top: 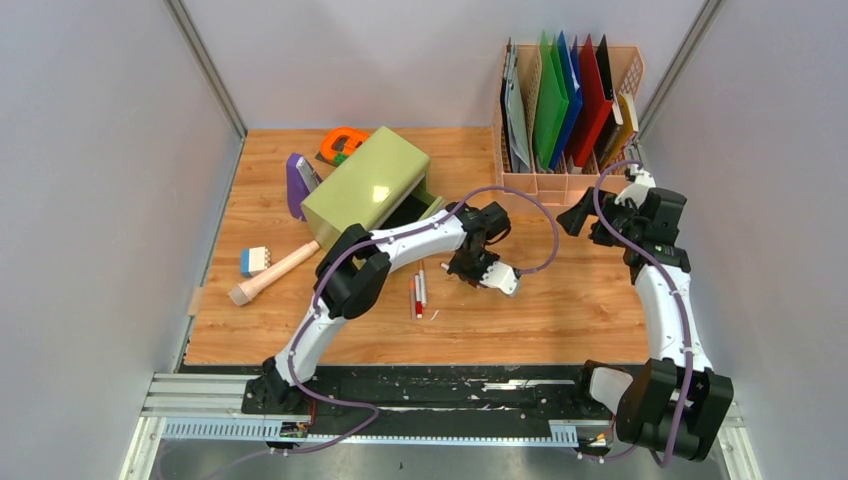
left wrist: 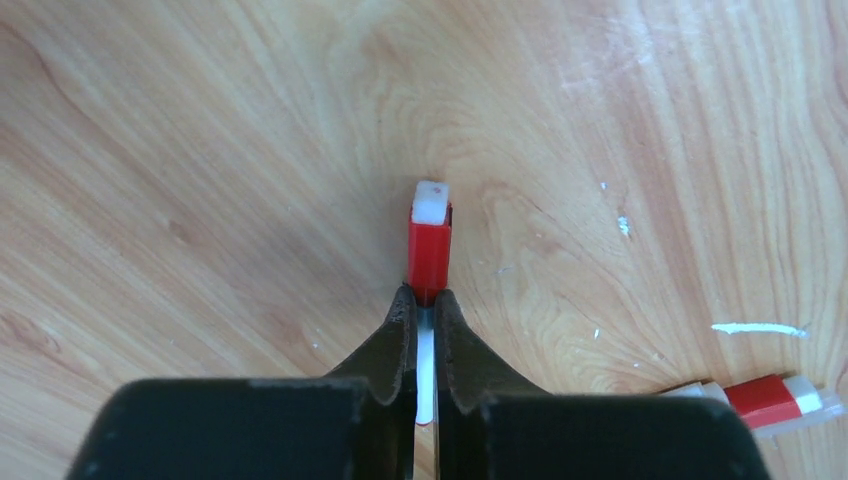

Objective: Organize the desk
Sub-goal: Pick up the stationery from the center of the board.

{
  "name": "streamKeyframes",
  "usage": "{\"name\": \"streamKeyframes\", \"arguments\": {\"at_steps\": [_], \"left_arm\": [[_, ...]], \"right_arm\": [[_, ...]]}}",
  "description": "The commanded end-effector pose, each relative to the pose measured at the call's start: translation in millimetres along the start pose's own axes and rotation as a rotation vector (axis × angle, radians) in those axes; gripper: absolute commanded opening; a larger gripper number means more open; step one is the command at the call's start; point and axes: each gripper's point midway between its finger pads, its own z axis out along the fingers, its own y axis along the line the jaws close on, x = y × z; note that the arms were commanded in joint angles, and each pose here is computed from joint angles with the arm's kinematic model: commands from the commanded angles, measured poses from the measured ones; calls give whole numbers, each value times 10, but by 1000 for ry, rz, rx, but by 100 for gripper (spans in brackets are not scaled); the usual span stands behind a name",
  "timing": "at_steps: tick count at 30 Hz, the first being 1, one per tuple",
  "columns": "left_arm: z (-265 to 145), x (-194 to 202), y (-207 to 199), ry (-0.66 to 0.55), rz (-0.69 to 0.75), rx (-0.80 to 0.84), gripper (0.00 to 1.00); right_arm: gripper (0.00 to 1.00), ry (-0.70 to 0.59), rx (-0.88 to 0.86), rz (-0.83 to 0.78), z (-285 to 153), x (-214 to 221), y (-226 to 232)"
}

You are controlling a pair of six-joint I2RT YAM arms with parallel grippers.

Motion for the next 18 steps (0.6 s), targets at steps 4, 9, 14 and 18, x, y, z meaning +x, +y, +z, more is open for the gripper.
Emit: {"name": "streamKeyframes", "arguments": {"at_steps": [4,9,14,18], "left_arm": [[-495,-18,316,2,-308,-309,0],[-1043,-149,413,-59,-559,-434,0],[-1381,75,413,29,-717,-531,0],[-1643,191,435,-13,-850,-573,0]], "right_arm": [[100,-20,-21,-13,-11,-84,14],[100,-11,-14,-5,8,-65,-20],[100,-22,-4,-5,-14,-90,-45],[100,-25,-3,0,-27,-96,-56]]}}
